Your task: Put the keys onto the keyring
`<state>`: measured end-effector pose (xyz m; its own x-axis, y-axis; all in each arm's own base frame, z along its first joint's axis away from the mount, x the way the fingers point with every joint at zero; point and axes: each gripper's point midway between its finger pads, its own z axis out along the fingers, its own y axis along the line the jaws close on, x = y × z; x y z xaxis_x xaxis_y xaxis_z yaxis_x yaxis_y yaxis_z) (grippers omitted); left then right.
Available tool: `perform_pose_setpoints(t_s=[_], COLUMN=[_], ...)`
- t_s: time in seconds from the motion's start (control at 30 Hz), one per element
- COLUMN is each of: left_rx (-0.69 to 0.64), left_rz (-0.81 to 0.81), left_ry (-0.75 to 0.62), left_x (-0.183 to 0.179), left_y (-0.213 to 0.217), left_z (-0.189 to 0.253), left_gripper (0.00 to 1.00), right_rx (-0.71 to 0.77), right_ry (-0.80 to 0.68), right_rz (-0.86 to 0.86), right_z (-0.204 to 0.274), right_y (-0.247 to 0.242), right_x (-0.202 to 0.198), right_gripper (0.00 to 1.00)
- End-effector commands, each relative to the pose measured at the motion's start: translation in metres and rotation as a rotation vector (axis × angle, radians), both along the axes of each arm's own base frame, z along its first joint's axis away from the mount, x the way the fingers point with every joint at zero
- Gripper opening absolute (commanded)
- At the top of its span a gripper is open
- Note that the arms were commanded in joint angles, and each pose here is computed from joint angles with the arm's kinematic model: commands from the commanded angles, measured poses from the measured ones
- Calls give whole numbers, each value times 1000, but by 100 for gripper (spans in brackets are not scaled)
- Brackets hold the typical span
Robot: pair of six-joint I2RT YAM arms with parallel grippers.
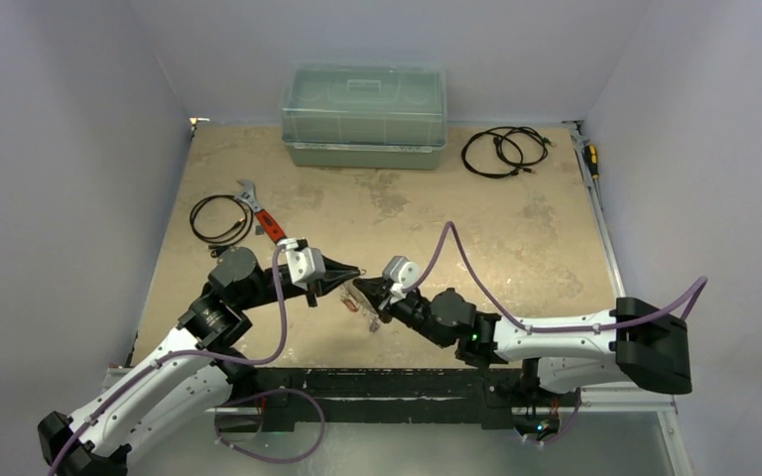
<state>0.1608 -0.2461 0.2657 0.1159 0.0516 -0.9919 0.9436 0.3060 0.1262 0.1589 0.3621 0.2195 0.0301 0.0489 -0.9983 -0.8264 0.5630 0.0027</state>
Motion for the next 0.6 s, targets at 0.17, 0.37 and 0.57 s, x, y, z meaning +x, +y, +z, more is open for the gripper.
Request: perform_pose_setpoints(t_s=[0.17,0.37,0.57], left_rx=[-44,-22,-11], left_rz=[57,103,132], left_ry=[-51,-39,-32], left_x=[11,19,25], left_y=[3,7,8], left_z=[32,28,26], left_gripper=[0,0,0], right_rx=[-51,-113,-145], right_ry=[3,5,19], right_rz=[-159,-207,-261], right_z=[8,2,0], right_y=[-1,-6,-11], right_x=[26,33,39], right_gripper=[0,0,0])
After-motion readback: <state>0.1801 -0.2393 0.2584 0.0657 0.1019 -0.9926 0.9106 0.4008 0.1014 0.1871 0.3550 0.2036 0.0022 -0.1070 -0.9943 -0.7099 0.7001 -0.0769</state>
